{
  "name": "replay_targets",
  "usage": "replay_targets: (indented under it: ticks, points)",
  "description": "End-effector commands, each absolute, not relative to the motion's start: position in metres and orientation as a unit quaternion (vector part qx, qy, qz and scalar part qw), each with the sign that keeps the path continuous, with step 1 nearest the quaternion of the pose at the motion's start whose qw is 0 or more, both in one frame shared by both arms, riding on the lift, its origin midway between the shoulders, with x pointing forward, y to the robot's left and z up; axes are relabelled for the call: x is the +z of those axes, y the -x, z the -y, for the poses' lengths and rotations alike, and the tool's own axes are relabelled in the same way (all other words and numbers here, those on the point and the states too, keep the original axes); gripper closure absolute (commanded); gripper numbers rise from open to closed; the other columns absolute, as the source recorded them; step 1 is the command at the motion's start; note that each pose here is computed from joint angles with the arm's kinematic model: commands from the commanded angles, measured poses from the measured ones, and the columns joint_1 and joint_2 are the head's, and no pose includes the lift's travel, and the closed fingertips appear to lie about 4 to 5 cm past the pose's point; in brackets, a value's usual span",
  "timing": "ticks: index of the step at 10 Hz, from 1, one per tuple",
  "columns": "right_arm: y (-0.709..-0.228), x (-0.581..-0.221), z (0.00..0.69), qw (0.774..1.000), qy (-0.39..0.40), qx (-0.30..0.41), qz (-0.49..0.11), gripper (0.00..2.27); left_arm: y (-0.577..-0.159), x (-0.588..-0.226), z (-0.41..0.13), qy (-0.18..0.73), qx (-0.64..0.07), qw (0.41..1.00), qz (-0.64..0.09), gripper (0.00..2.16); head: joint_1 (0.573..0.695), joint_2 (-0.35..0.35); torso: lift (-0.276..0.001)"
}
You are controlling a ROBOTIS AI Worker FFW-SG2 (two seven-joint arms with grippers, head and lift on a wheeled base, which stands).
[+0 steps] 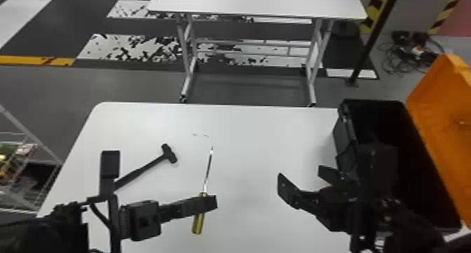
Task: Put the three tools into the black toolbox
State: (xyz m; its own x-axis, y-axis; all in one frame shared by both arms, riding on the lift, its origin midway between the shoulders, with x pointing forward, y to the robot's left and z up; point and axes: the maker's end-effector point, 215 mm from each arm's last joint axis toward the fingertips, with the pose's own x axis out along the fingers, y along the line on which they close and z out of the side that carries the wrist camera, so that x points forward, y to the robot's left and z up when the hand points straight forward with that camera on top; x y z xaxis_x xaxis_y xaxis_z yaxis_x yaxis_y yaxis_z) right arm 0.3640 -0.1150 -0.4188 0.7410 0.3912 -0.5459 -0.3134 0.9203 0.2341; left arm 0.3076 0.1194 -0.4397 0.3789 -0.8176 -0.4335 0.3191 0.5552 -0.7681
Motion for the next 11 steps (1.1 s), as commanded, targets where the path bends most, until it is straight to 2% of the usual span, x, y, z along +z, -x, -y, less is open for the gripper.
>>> replay_targets:
  ticks: [1, 6, 11]
  points:
    - [-0.366, -0.418, 0.110, 0.925, -0.066, 0.199, -0.318, 0.10, -0.304, -0.430, -0.110, 0.290, -0.382, 0.776, -0.410, 2.14, 0.695, 0.008, -0.051]
    - [-0.353, -0.396, 0.088, 0.904, -0.077, 0.240, -0.346, 0.10, -0.299, -0.424, -0.083, 0.271, -0.414, 0.774, -0.396, 2.14, 0.695, -0.012, -0.051]
    - [-0.339, -0.378, 0.061, 0.871, -0.128, 0.291, -0.374, 0.10, -0.295, -0.422, -0.071, 0.265, -0.427, 0.773, -0.388, 2.14, 0.695, 0.007, -0.051]
